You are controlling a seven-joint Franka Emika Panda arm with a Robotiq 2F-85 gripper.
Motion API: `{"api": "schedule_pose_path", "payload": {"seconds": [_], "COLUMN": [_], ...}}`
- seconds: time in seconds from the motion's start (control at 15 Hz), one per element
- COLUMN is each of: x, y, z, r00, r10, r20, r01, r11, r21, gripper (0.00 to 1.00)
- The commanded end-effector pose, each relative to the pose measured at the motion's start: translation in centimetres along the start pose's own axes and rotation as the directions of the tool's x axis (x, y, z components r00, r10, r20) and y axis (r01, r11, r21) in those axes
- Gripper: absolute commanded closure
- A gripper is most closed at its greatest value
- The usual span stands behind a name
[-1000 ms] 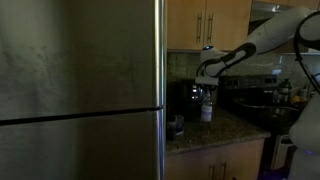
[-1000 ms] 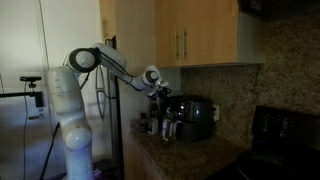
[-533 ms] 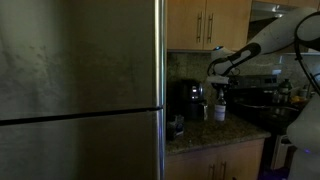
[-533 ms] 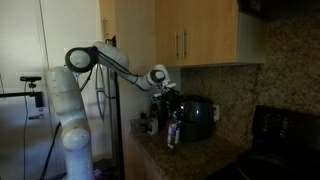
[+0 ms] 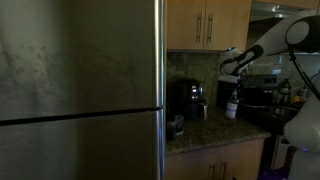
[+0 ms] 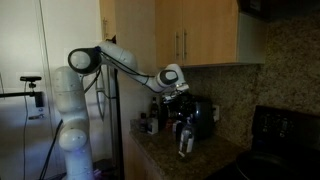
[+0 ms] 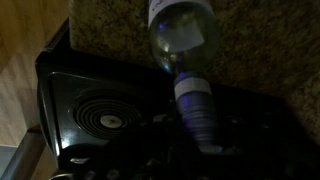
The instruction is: Move the glass bottle to the right of the counter, close the air fryer, then move the cellars to the right of the counter
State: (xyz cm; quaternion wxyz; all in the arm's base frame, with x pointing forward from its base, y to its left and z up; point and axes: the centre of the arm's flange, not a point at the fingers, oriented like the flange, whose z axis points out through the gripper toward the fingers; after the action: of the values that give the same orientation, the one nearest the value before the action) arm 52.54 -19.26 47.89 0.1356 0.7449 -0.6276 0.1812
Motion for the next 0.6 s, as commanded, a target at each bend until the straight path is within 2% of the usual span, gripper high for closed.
{"api": "schedule_pose_path", "payload": {"seconds": [0.0, 0.07, 0.2, 0.27, 0.53], "x": [0.7, 1.0, 0.9, 0.8, 2.8], "y": [-0.1, -0.2, -0.3, -0.3, -3.9], "z": [0.3, 0.4, 0.4, 0.3, 1.7], "r00": [1.0, 0.999, 0.999, 1.0, 0.988], "r10": [0.025, 0.033, 0.029, 0.027, 0.151], "r20": [0.011, 0.014, 0.013, 0.013, -0.015], "r01": [-0.025, -0.033, -0.029, -0.027, -0.15], "r11": [1.0, 0.999, 1.0, 1.0, 0.987], "r21": [0.0, 0.0, 0.0, 0.001, 0.061], "gripper": [0.94, 0.77, 0.77, 0.94, 0.94]}}
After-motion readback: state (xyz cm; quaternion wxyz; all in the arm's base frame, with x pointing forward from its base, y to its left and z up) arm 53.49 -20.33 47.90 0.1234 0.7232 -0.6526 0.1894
